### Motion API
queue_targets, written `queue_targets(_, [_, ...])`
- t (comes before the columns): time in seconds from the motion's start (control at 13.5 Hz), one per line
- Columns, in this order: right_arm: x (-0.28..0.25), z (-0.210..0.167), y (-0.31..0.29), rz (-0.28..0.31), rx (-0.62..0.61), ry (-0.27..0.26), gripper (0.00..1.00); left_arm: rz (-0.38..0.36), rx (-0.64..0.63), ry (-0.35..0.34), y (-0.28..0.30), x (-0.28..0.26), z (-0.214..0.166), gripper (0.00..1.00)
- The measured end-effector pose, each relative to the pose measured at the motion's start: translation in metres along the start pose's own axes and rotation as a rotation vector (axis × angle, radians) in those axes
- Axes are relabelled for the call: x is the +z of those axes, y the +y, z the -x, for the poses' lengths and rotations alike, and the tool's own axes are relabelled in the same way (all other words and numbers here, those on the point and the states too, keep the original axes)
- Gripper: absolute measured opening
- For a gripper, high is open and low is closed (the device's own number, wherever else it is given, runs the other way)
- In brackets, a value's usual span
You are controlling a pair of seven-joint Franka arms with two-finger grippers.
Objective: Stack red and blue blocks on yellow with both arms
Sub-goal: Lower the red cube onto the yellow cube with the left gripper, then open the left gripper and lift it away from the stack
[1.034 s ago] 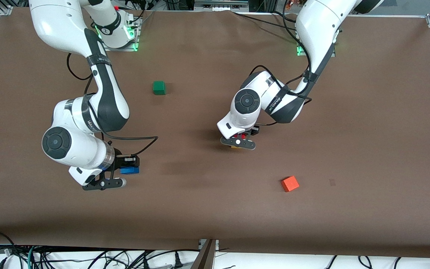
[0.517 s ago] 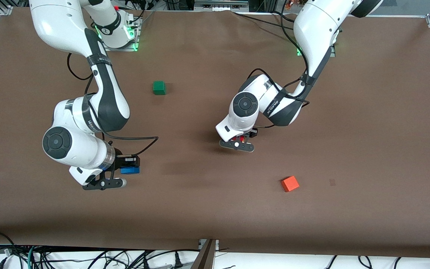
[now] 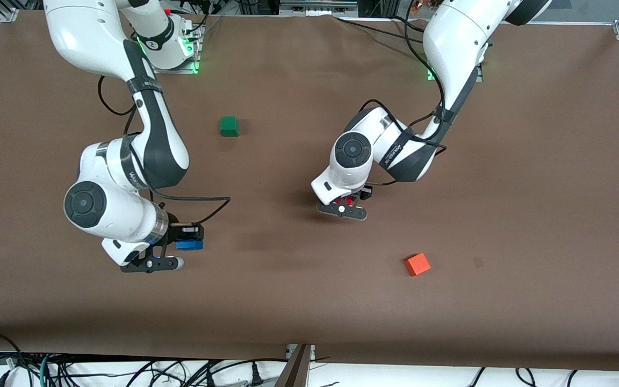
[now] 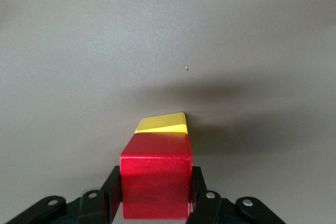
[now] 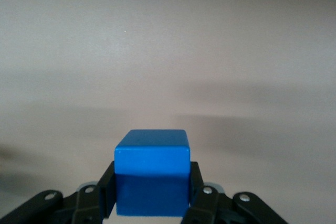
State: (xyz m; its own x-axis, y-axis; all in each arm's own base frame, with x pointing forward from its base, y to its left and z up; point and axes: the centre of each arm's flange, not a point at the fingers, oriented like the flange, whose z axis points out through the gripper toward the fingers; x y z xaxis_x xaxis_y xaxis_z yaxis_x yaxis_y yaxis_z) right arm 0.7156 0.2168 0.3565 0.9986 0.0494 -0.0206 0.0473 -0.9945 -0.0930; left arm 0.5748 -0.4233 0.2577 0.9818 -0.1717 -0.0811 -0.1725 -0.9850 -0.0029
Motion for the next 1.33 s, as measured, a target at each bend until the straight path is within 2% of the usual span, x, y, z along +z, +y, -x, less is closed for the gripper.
queue_targets(0.15, [0.000,0.002,-0.011,-0.001,0.008,0.001,0.56,0.001,-0.003,0.005,0.000,-0.002,-0.002,0.59])
queue_targets(0.44, [0.000,0.006,-0.026,-0.002,0.029,0.003,0.56,0.002,-0.033,0.036,-0.010,-0.048,-0.021,0.97])
queue_targets(0.52, [0.000,0.006,-0.028,-0.002,0.037,0.003,0.56,-0.008,-0.050,0.028,-0.019,-0.068,-0.026,1.00])
queue_targets(0.66, [-0.001,0.009,-0.039,-0.007,0.077,0.004,0.56,-0.016,-0.100,0.029,-0.048,-0.115,-0.039,1.00])
queue_targets(0.81, [-0.007,0.017,-0.074,-0.018,0.143,0.014,0.56,-0.004,-0.166,0.069,-0.092,-0.163,-0.052,1.00])
queue_targets(1.11, [-0.022,0.057,-0.183,-0.067,0.310,0.029,0.56,0.021,-0.327,0.174,-0.208,-0.250,-0.058,1.00])
queue_targets(1.33, [-0.020,0.096,-0.263,-0.107,0.378,0.070,0.56,0.005,-0.375,0.176,-0.281,-0.286,-0.045,1.00])
